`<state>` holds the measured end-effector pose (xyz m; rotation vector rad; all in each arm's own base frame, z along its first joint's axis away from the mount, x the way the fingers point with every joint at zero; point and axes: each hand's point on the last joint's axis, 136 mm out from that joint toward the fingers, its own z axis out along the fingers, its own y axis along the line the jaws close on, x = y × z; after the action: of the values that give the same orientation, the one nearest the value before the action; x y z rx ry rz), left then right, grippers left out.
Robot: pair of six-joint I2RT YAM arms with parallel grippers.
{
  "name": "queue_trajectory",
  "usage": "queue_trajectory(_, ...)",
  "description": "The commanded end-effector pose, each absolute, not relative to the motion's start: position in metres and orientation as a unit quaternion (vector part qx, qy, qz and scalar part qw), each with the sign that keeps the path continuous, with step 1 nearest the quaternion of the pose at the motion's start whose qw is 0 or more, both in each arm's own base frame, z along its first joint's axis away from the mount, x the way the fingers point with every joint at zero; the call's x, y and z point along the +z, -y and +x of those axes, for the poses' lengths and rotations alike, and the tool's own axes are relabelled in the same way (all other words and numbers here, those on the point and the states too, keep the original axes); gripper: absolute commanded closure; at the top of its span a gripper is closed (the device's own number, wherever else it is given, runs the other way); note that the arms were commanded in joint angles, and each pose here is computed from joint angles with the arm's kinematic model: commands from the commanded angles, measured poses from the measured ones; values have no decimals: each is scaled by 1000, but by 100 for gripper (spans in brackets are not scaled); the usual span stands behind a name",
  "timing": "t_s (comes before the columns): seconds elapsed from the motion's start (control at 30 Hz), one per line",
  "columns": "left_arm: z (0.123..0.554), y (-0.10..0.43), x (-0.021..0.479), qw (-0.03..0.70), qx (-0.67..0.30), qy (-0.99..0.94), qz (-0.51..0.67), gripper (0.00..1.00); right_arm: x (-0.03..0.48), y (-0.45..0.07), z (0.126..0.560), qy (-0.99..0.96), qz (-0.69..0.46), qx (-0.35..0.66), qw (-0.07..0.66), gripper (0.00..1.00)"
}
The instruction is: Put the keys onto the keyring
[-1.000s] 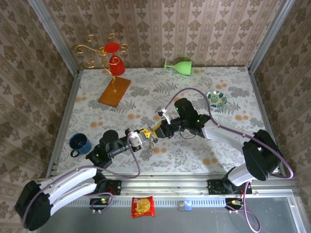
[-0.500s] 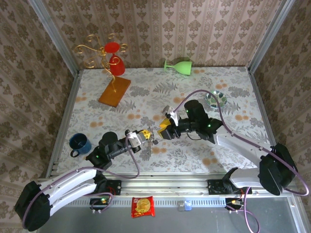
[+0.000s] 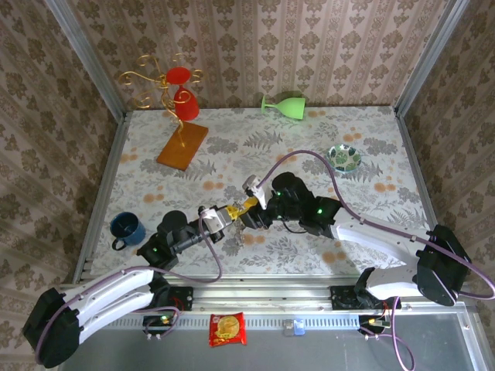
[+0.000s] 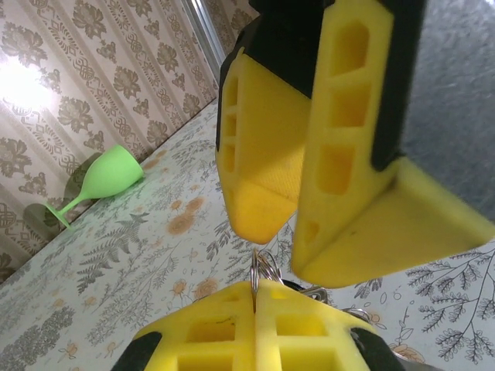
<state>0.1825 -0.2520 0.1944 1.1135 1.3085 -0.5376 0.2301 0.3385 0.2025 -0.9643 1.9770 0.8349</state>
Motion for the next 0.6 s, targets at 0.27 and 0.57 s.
queue_trajectory(0.27,183,252,211,648,-243,-554,463,100,193,-336,241,-810,-311,320,381,58)
queue_trajectory(0.57,183,252,212,649,-243,-554,462,100,182,-336,242,-819,-301,318,371,62)
